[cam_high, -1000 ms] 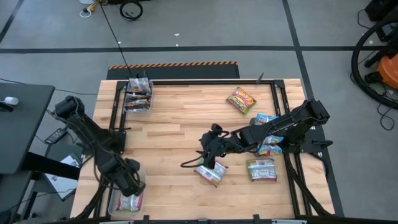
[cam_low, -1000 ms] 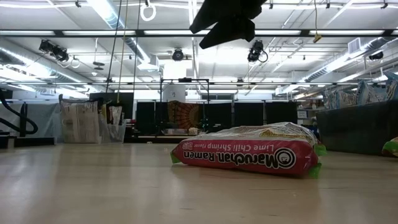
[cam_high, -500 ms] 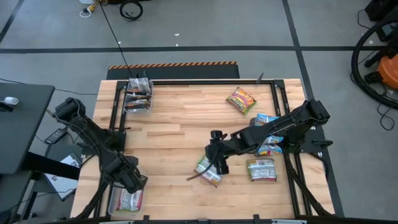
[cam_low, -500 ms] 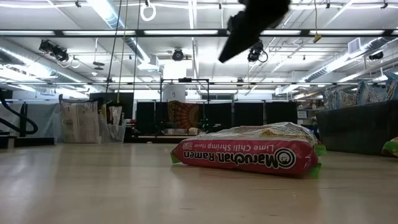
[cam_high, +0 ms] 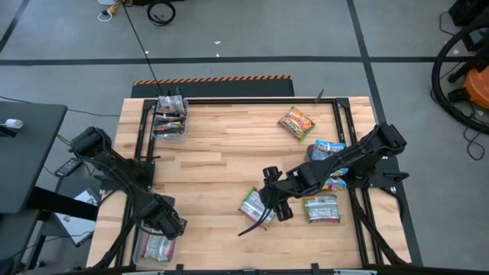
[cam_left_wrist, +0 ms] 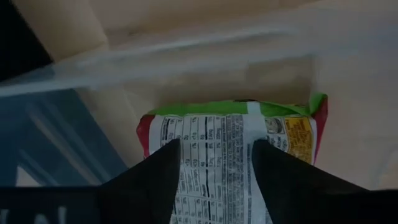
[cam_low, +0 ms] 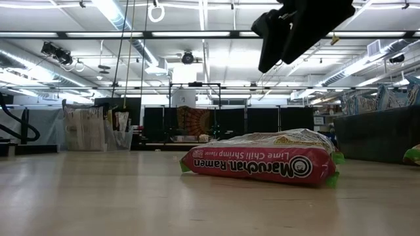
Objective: Sort Maruchan noodles
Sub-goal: Put the green noodle pack into the bottom transparent bin
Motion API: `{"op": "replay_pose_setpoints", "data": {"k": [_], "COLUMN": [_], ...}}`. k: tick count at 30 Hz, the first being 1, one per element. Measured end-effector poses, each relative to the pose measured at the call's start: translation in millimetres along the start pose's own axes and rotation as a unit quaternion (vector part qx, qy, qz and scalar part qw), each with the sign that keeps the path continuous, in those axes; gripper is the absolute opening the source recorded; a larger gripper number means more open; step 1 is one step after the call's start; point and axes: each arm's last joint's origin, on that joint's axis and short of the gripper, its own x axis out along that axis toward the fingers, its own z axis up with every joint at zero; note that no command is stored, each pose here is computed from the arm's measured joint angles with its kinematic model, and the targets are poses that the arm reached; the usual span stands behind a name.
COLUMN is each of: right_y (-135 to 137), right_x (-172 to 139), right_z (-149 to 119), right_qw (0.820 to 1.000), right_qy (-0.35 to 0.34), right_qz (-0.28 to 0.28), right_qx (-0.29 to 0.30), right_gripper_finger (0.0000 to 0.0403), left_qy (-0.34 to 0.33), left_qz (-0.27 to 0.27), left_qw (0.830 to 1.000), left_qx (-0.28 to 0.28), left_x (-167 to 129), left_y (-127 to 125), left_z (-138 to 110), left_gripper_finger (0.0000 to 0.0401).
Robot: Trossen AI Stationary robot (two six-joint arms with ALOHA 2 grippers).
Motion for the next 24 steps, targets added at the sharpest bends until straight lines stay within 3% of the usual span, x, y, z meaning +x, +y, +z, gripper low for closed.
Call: {"op": "replay_pose_setpoints", "data": {"k": [5, 12, 17, 24], "right_y": [-0.1, -1.2, -1.5, -1.8], "right_x": [0.0, 0.1, -1.3, -3.2], "right_z": [-0.8, -2.2, -4.8, -5.5], "right_qw": [1.000, 1.000, 0.999, 0.999], "right_qy": [0.004, 0.012, 0.024, 0.026], "right_qz": [0.000, -0.004, -0.004, -0.004], "right_qx": [-0.018, -0.022, -0.021, -0.020], "right_gripper_finger": [0.0250, 0.0250, 0.0250, 0.0250], "left_qy": [-0.001, -0.013, -0.008, 0.029], "left_qz": [0.000, 0.026, 0.014, -0.044], "left_qw": [1.000, 1.000, 1.000, 0.998], "left_qx": [0.006, 0.001, 0.021, 0.036], "left_x": [0.8, 1.4, -6.7, -42.8], "left_y": [-0.3, 5.0, -0.1, -17.7], "left_z": [0.1, 2.3, -3.3, -33.0], "left_gripper_finger": [0.0150, 0.0013, 0.0005, 0.0023]}}
